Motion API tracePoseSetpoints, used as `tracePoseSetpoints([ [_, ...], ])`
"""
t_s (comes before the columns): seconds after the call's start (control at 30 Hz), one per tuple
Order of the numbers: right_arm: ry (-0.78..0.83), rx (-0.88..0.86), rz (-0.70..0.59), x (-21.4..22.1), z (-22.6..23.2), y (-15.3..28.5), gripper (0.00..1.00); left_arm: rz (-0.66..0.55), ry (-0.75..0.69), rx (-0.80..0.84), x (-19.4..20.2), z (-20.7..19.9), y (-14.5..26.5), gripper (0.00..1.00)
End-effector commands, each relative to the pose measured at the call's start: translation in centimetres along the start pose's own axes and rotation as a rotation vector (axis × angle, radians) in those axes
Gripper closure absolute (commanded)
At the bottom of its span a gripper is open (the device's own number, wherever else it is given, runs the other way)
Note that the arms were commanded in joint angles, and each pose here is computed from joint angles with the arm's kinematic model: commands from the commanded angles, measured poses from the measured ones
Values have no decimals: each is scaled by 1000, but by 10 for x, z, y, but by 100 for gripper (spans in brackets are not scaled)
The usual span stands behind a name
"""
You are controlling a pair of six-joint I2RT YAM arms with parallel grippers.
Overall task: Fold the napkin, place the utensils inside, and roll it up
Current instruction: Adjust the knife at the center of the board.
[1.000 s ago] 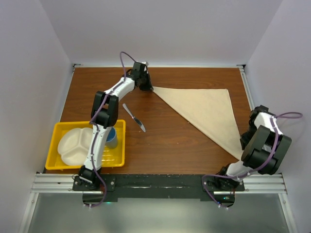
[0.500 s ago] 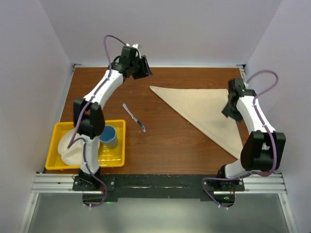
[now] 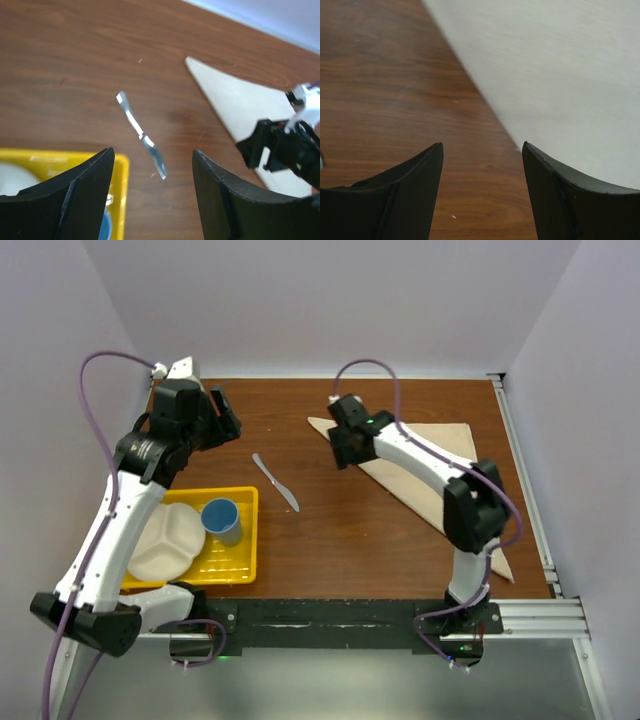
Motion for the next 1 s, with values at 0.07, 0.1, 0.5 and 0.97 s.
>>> tracePoseSetpoints([
  [0.07, 238, -274, -78, -8, 128, 6, 30, 163, 16, -70, 68, 31, 52, 32],
  [0.1, 263, -289, -75, -9, 148, -5, 30, 185, 12, -64, 76, 33, 57, 32],
  [0.5, 417, -433, -72, 15, 256, -42, 29, 161, 22, -47, 78, 39, 99, 35],
  [0.97, 284, -234, -7, 42, 236, -80, 69, 85, 26, -84, 65, 47, 114, 34],
])
Point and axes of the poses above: each gripper's point midway between its finger pads, its own y axis back along the fingers, its own z axis along the line the jaws close on, x = y × z, the point moved 2 cm from there along y, back along the fingers, and after that the axes turned 14 degrees about -y, right-handed, at the moved point
